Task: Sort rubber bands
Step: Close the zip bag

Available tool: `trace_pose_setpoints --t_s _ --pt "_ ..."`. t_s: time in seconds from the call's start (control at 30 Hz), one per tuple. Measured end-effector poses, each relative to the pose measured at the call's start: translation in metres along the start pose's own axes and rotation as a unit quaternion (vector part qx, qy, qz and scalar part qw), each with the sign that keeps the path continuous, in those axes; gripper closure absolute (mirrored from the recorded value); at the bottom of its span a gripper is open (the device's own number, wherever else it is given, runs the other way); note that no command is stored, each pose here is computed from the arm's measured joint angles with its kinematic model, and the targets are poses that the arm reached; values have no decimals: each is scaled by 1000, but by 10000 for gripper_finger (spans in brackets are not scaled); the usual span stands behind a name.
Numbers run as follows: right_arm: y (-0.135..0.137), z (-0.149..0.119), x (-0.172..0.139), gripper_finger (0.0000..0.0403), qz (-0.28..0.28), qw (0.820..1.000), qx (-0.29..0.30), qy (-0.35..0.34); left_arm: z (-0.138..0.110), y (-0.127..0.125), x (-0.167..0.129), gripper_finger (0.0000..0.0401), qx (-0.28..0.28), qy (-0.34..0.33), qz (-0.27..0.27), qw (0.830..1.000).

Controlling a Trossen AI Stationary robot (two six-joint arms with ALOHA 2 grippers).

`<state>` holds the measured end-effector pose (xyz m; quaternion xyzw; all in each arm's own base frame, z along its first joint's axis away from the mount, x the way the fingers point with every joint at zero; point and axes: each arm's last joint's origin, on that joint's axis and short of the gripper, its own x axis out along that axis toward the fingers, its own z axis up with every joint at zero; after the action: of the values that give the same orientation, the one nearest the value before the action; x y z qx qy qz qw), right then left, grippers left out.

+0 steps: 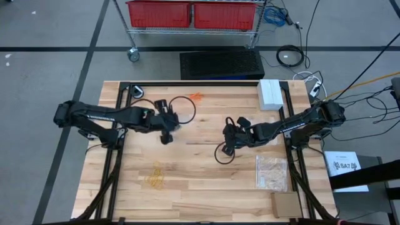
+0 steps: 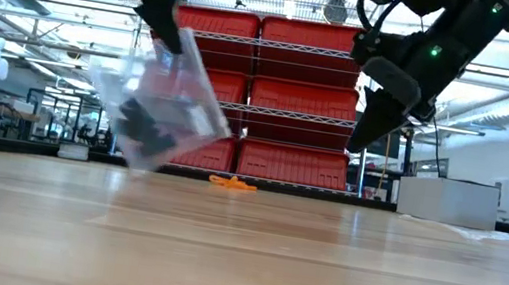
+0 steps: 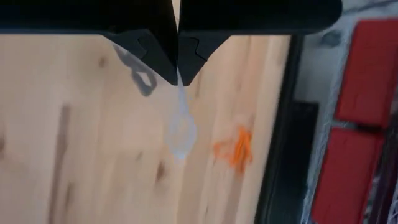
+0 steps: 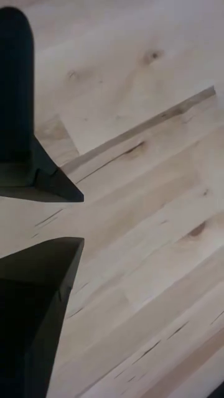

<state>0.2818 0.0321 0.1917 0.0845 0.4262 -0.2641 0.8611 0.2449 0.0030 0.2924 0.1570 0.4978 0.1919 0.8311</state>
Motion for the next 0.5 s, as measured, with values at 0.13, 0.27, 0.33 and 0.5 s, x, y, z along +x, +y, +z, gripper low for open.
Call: trace_pose_setpoints --t_s 0.13,0.27,0.33,0.5 --pt "0 1 0 310 2 1000 0 -3 -7 -2 4 401 17 52 19 998" --pt "0 1 0 310 3 1000 1 -4 -6 -10 19 401 26 91 29 995" --pt "1 1 0 310 4 1000 1 -3 -3 -18 30 401 26 96 28 995" --pt "1 0 0 310 17 1000 1 5 16 -41 61 398 -3 58 -26 998"
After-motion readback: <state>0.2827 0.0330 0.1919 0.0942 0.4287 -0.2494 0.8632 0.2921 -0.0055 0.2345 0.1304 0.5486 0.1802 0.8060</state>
